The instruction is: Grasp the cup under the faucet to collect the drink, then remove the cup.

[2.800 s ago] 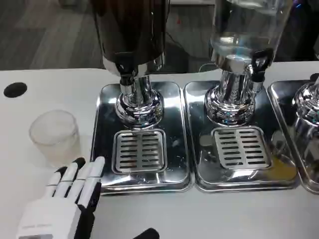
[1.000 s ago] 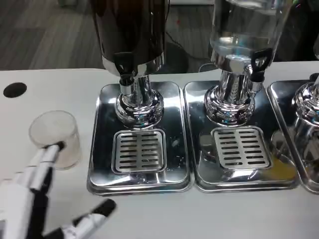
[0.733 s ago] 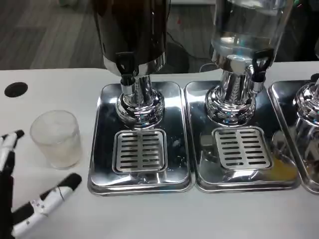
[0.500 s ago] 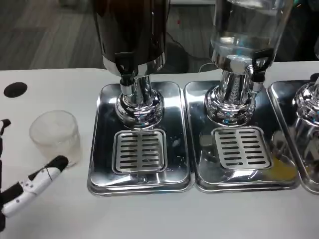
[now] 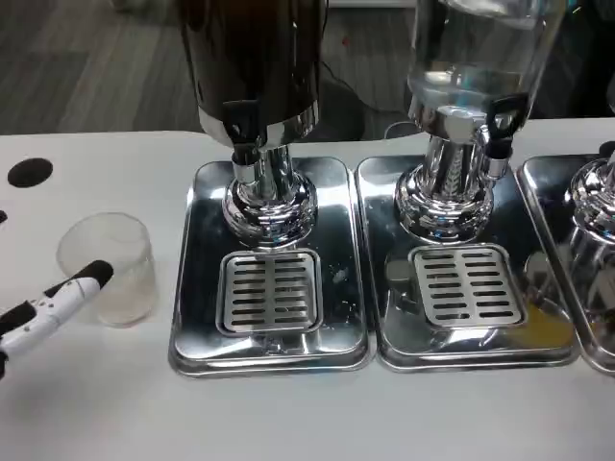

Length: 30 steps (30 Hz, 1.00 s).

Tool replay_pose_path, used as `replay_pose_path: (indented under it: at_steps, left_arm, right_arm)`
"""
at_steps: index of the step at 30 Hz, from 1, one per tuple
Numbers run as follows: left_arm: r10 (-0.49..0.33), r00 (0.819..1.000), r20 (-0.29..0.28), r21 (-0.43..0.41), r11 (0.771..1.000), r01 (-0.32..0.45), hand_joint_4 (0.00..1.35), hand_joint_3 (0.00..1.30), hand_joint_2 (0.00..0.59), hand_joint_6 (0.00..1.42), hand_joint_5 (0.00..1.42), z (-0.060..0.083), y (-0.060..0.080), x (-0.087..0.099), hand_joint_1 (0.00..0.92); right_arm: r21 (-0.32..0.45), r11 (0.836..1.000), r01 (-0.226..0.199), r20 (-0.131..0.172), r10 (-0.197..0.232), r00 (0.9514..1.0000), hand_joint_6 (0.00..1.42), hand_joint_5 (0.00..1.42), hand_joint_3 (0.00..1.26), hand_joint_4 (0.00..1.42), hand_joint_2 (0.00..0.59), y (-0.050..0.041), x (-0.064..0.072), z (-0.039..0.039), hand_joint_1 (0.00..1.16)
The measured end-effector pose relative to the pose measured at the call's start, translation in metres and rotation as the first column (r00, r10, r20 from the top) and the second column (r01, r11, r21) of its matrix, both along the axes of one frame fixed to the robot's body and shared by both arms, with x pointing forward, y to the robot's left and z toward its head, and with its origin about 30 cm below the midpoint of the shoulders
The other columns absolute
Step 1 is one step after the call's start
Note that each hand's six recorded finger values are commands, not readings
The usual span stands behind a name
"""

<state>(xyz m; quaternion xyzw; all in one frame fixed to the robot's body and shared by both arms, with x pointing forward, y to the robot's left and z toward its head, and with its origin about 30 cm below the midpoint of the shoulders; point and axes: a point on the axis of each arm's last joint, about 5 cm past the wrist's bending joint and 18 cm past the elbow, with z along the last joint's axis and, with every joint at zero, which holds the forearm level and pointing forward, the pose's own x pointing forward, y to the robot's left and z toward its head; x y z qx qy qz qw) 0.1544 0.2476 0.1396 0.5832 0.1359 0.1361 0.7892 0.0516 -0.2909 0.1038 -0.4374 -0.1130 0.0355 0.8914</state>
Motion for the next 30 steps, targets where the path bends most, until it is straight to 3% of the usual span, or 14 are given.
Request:
replay_pose_path:
  at_steps: [11,25,30]
  left_arm:
    - [-0.032,0.998,-0.059,0.005,0.999,0.032,0.16,0.15,0.046,0.59,0.43,-0.007,-0.008,0.035,0.07]
    - [-0.107,0.987,-0.12,0.101,0.988,0.119,0.28,0.2,0.074,0.72,0.56,-0.009,-0.03,0.064,0.286]
    - [-0.113,0.983,-0.144,0.125,0.984,0.131,0.38,0.31,0.064,0.82,0.66,-0.009,-0.033,0.068,0.319]
  right_arm:
    - [0.025,0.999,-0.026,-0.007,0.026,0.9996,0.0,0.01,0.21,0.01,0.444,0.0052,-0.002,0.0009,0.29]
    - [0.062,0.997,-0.037,0.008,0.037,0.9993,0.0,0.02,0.22,0.02,0.444,0.0041,-0.003,0.0015,0.29]
    - [0.084,0.996,-0.03,0.013,0.029,0.9995,0.0,0.02,0.22,0.02,0.446,0.0018,-0.003,0.0,0.29]
